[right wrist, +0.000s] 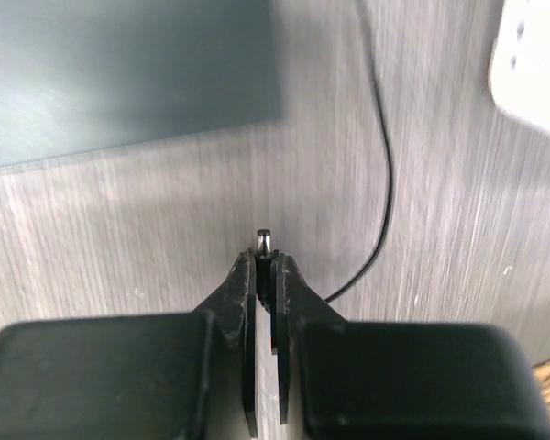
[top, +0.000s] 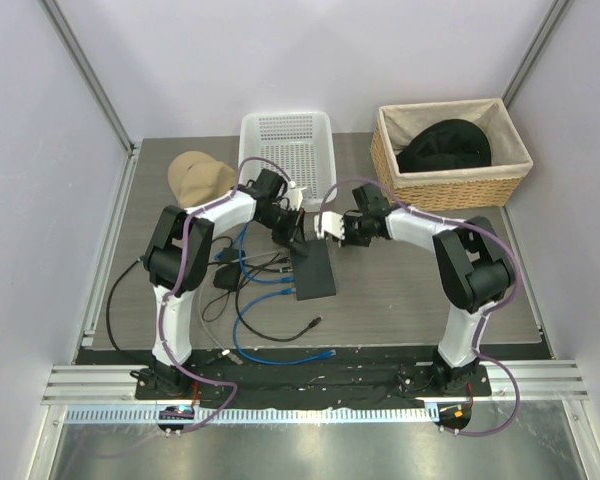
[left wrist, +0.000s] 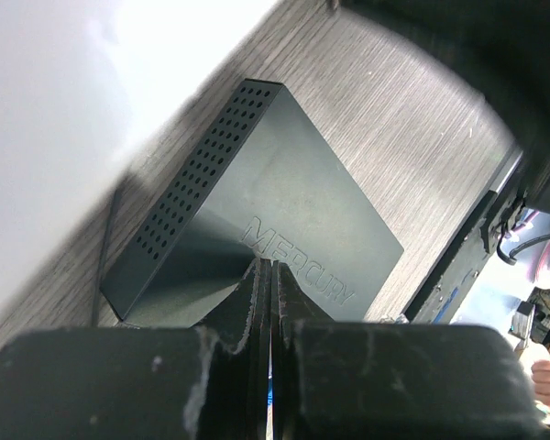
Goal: Pull the plug from the switch port
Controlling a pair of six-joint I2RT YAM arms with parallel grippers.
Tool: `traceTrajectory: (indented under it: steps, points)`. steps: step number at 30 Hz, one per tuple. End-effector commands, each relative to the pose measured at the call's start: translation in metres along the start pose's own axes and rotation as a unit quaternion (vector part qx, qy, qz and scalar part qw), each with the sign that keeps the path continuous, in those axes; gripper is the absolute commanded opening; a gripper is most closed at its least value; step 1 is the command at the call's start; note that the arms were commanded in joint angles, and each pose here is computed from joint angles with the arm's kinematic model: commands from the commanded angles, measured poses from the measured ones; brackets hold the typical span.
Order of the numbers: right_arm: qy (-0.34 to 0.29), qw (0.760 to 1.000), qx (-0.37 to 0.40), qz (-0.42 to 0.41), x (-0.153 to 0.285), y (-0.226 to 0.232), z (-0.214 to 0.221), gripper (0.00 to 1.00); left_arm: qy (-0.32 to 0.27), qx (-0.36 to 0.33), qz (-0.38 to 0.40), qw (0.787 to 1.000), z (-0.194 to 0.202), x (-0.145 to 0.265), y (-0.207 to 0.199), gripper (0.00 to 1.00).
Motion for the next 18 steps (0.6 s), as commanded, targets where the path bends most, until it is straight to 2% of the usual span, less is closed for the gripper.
traceTrajectory:
  steps: [1,3,7,11,14,18]
  points:
    - [-0.004,0.988,-0.137,-0.066,0.014,-0.02,0.011,0.01,0.084,0.008,-0.067,0.994,0.036,-0.015,0.028,0.0]
    - [-0.042,0.983,-0.166,-0.059,0.027,-0.04,-0.006,0.01,0.075,0.01,-0.044,0.996,0.028,-0.005,0.023,0.0]
    - [-0.095,0.979,-0.172,-0.049,0.054,-0.055,-0.035,0.01,0.014,-0.017,-0.018,1.0,-0.005,0.032,0.004,0.01]
    - [-0.159,0.965,-0.199,-0.063,0.073,-0.062,-0.066,0.01,-0.047,-0.04,-0.041,0.997,-0.022,0.077,-0.006,0.45]
    - [-0.19,0.951,-0.23,-0.084,0.076,-0.06,-0.085,0.01,-0.074,-0.06,-0.061,0.994,-0.025,0.104,-0.011,0.55]
    - [-0.227,0.939,-0.23,-0.115,0.076,-0.055,-0.115,0.02,-0.087,-0.098,-0.114,0.985,-0.018,0.118,-0.006,0.59]
Point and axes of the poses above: each gripper's point midway between its finger pads, its own x axis back along the fingers, its own y axis along the line the jaws close on, z = x × y, the point moved 10 cm from there along x, back along the fingers, and after that the axes turned 13 degrees about -x, right-handed, at the moved point
